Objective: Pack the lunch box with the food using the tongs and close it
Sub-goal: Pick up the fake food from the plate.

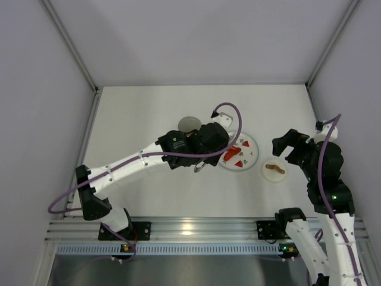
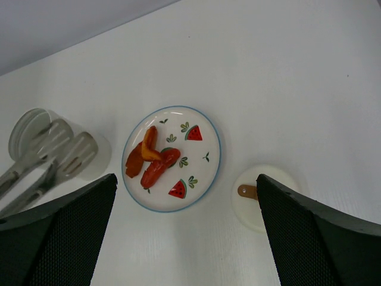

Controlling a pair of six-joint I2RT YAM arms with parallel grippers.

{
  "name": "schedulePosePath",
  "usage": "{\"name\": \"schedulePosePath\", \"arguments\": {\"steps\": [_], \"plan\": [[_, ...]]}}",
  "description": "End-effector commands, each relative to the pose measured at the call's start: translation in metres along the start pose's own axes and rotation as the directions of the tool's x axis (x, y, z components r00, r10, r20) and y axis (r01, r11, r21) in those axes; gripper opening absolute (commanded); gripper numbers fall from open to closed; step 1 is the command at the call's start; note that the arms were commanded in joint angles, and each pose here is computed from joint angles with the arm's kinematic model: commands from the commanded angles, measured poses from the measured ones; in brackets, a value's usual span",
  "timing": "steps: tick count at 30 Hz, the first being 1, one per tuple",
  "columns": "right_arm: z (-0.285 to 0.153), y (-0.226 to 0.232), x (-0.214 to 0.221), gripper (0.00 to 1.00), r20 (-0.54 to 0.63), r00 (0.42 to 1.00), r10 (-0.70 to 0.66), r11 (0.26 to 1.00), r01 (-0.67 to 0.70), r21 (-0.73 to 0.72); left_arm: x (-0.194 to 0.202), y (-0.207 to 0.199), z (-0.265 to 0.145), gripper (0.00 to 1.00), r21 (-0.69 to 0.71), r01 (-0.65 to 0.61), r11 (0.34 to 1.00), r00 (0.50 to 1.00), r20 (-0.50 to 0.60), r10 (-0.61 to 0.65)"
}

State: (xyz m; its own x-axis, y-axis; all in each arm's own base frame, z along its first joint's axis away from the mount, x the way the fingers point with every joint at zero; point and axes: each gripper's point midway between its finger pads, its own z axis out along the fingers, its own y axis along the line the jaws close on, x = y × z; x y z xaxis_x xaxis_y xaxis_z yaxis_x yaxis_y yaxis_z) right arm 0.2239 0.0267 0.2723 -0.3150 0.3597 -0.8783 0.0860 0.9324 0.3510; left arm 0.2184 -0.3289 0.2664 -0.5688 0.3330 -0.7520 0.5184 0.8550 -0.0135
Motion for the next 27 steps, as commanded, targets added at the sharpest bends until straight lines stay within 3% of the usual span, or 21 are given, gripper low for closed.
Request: {"name": "schedulePosePath", "arguments": {"steps": [1,16,27], "plan": [[-0.004,-0.001,-0.009,1.00,0.027,1.000,0.003,1.000,-0.003,0.007,-0.002,-0.022,0.011,0.52,0.030,-0.006,1.000,1.000,0.015,0.005],[-0.002,-0.002,-0.004,0.99,0.018,1.000,0.007,1.000,-0.007,0.006,0.064,-0.041,0.058,0.52,0.077,-0.043,0.996,0.990,-0.132,0.053],[-0.003,-0.004,-0.003,0.99,0.020,1.000,-0.002,1.000,0.002,0.015,0.075,-0.043,0.086,0.54,0.034,-0.078,0.996,0.982,-0.168,0.082]]}}
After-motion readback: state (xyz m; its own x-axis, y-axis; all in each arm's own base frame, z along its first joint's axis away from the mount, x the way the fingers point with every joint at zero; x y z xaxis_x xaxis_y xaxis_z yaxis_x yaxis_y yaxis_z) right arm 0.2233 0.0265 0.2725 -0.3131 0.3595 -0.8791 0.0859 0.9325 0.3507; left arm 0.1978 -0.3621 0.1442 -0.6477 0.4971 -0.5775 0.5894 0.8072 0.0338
